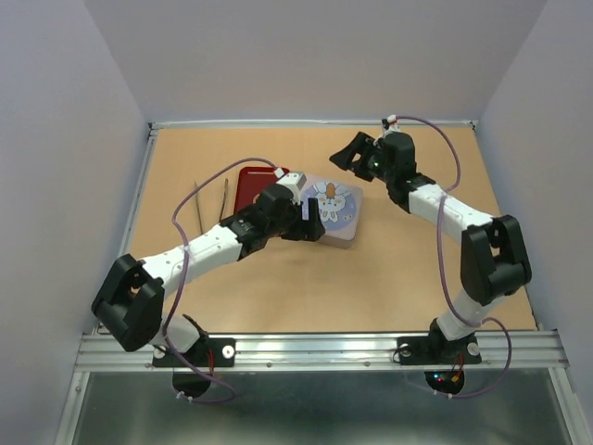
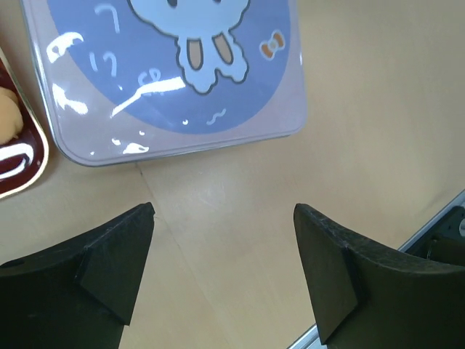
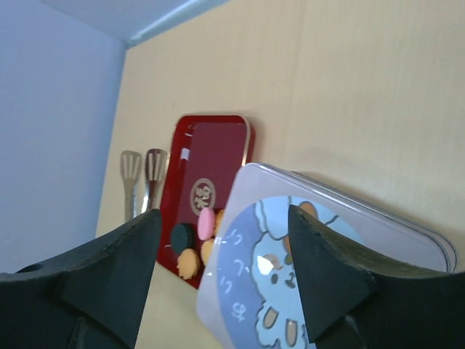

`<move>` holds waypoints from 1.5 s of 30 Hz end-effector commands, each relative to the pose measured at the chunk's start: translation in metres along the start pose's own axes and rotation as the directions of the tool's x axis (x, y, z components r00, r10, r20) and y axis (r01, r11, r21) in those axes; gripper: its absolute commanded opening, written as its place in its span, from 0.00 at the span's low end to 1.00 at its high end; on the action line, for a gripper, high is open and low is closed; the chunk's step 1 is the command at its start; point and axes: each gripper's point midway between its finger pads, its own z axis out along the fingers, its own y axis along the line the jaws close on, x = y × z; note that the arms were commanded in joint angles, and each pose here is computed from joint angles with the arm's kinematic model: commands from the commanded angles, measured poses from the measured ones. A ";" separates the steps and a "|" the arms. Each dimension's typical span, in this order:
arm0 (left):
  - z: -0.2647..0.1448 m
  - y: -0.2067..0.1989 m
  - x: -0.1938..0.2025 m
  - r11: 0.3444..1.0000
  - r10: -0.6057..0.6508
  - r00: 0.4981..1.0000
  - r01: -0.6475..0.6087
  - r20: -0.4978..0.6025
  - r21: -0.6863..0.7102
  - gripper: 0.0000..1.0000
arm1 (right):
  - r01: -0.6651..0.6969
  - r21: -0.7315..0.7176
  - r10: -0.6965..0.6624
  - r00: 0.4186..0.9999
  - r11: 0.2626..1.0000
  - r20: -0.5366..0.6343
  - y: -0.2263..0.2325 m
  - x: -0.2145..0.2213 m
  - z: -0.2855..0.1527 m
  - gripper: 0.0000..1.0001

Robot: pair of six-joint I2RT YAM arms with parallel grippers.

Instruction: Pack the cookies

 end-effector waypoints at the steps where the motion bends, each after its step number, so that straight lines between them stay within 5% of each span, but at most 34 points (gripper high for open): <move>1: -0.035 -0.002 -0.056 0.996 0.057 0.986 -0.045 0.155 -0.078 0.92 | 0.135 -0.095 -0.130 0.989 0.986 0.065 0.058 -0.039 -0.046 0.78; 5: -0.074 0.021 -0.099 0.977 0.059 0.954 0.005 0.293 -0.215 0.99 | 0.214 -0.107 -0.206 0.975 0.971 0.082 0.073 -0.038 -0.095 0.83; 11: -0.155 0.055 -0.146 0.949 0.081 0.835 0.103 0.545 -0.298 0.99 | 0.283 -0.111 -0.261 0.949 0.953 0.179 0.082 -0.027 -0.182 0.94; 17: -0.212 0.077 -0.143 0.915 0.134 0.750 0.158 0.648 -0.372 0.99 | 0.318 -0.126 -0.272 0.917 0.940 0.290 0.082 -0.012 -0.247 1.00; 26: -0.280 0.105 -0.121 0.857 0.162 0.644 0.283 0.748 -0.430 0.99 | 0.299 -0.032 -0.281 0.923 0.954 0.262 0.058 0.005 -0.274 1.00; 45: -0.298 0.108 -0.117 0.844 0.152 0.626 0.321 0.765 -0.430 0.99 | 0.310 -0.023 -0.288 0.907 0.951 0.306 0.061 0.001 -0.293 1.00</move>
